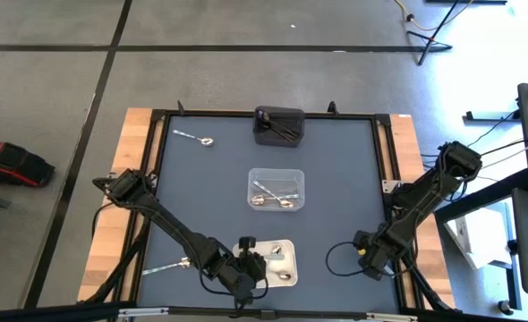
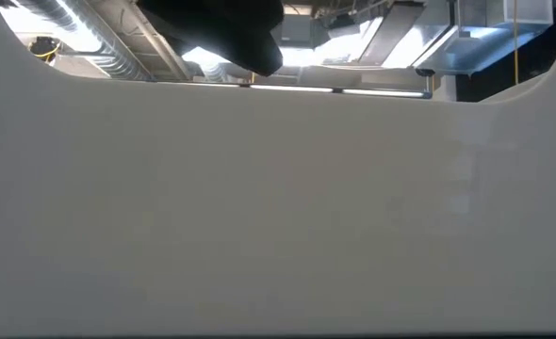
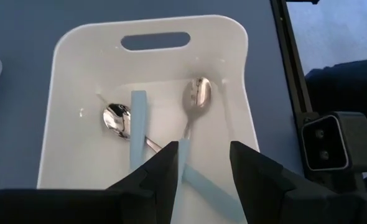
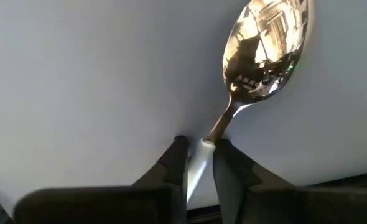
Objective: Sort silverware by color (type)
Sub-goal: Put the blue spoon into the white bin
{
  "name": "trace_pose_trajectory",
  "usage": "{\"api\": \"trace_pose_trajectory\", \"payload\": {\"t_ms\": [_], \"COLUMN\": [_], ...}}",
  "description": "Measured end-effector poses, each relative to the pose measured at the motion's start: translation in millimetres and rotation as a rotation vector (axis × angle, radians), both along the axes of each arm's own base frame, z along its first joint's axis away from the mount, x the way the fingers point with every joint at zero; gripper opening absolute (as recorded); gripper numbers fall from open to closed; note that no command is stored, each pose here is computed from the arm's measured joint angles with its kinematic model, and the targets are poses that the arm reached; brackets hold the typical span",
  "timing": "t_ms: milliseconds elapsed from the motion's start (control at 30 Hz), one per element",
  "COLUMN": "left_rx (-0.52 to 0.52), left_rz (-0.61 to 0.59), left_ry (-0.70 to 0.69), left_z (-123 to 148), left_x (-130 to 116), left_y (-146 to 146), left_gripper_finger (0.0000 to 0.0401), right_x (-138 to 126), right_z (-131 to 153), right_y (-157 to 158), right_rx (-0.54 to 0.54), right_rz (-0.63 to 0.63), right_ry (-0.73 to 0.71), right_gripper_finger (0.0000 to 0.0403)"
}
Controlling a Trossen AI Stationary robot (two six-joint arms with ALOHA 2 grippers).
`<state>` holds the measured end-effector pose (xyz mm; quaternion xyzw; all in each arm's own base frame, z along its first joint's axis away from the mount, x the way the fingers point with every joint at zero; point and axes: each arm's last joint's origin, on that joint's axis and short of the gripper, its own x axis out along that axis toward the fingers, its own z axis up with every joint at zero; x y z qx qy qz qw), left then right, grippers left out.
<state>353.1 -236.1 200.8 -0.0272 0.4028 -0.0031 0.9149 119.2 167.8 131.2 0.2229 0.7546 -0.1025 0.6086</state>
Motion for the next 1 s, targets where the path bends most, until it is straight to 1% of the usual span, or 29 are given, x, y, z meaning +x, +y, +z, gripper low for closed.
{"api": "trace_pose_trajectory", "payload": {"t_ms": [133,233,300,367,433,567,667,767,867,1000], "left_rx": [-0.001,0.000,-0.004,-0.014,-0.026,-0.037,-0.041,-0.024,0.034,0.098], "left_rz": [0.006,0.007,0.004,-0.006,-0.016,-0.018,-0.022,-0.027,-0.019,0.001], "left_ry": [-0.003,-0.004,-0.002,0.004,0.004,0.003,0.007,0.007,0.010,-0.036], "left_z": [0.2,0.2,0.2,0.4,3.1,10.2,12.7,14.7,15.4,22.1], "left_x": [1.5,1.5,1.1,0.9,0.2,-3.7,-7.5,-13.2,-22.0,-33.5], "left_y": [1.9,1.8,1.2,0.6,0.2,-0.3,-3.0,-7.3,-11.7,-19.3], "left_gripper_finger": [0.0140,0.0140,0.0140,0.0140,0.0140,0.0140,0.0140,0.0140,0.0140,0.0140], "right_x": [0.5,3.7,6.9,10.4,16.8,25.8,34.1,42.1,52.5,71.4], "right_z": [0.9,3.8,9.4,15.4,24.1,40.7,55.9,70.9,86.1,103.1], "right_y": [2.5,5.1,8.6,11.5,17.0,26.0,33.5,39.7,42.5,41.7], "right_rx": [0.010,0.020,0.024,0.006,0.012,0.015,0.002,-0.022,-0.059,-0.081], "right_rz": [0.066,0.112,0.142,0.165,0.184,0.235,0.283,0.331,0.365,0.381], "right_ry": [-0.041,-0.079,-0.106,-0.150,-0.222,-0.320,-0.430,-0.543,-0.653,-0.789], "right_gripper_finger": [0.0024,0.0013,0.0012,0.0014,0.0015,0.0017,0.0017,0.0017,0.0018,0.0018]}}
